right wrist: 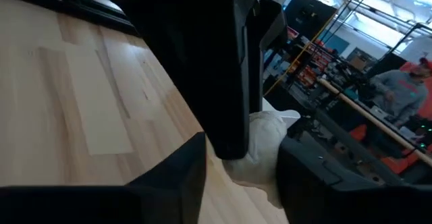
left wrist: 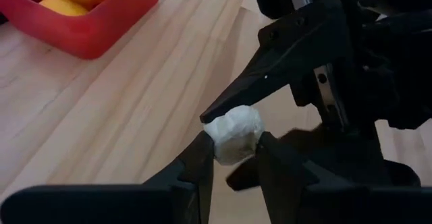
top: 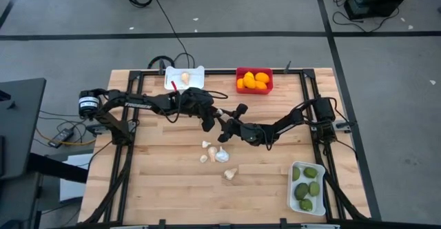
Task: Sort produce into baskets
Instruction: Put the white garlic into the top white bin
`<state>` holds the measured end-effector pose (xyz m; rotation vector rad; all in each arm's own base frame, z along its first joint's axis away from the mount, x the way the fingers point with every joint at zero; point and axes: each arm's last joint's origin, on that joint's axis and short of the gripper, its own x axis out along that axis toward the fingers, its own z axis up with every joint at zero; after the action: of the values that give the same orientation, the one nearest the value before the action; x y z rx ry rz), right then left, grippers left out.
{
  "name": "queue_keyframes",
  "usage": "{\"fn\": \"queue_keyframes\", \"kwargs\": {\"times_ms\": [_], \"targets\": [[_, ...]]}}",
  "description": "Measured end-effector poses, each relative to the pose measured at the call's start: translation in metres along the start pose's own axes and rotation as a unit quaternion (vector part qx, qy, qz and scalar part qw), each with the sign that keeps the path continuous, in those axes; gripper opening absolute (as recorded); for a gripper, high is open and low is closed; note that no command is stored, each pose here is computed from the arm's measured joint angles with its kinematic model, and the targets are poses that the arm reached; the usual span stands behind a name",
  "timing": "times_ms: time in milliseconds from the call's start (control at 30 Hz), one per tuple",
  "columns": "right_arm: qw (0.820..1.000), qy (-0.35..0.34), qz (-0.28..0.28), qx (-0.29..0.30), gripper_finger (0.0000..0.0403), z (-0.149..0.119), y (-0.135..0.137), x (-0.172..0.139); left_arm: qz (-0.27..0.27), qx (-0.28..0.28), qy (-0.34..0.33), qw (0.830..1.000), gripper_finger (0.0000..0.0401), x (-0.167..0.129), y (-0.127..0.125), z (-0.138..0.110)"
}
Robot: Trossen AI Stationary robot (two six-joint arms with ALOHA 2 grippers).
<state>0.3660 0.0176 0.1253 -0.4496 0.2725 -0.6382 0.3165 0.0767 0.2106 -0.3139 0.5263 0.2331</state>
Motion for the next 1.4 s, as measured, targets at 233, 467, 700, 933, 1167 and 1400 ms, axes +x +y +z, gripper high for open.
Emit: {"fn": "queue_keyframes", "kwargs": {"times_ms": [233, 467, 700, 933, 1167, 1400], "targets": [[1.0, -0.002, -0.005, 0.022, 0.0256, 0.002, 0.002, -0.003, -0.011, -0.001, -0.011, 1.0, 0.0097, -0.001, 0.002, 0.003], [0.997, 0.023, -0.044, 0.056, 0.0325, -0.003, 0.0, -0.001, -0.045, 0.01, -0.016, 0.999, 0.0097, -0.002, 0.0, 0.006], [0.99, 0.042, -0.106, 0.081, 0.0349, -0.007, -0.012, 0.006, -0.081, 0.012, -0.001, 0.997, 0.0097, -0.003, -0.003, 0.005], [0.985, 0.06, -0.134, 0.095, 0.0348, -0.011, -0.013, 0.006, -0.032, -0.007, -0.011, 0.999, 0.0097, -0.014, 0.021, 0.013], [0.987, 0.06, -0.056, 0.138, 0.0348, -0.015, -0.007, 0.006, 0.08, -0.023, -0.022, 0.996, 0.0097, -0.044, 0.069, 0.024], [0.975, 0.063, 0.041, 0.211, 0.0348, -0.019, -0.003, 0.009, 0.236, -0.056, 0.054, 0.969, 0.0098, -0.065, 0.124, 0.008]]}}
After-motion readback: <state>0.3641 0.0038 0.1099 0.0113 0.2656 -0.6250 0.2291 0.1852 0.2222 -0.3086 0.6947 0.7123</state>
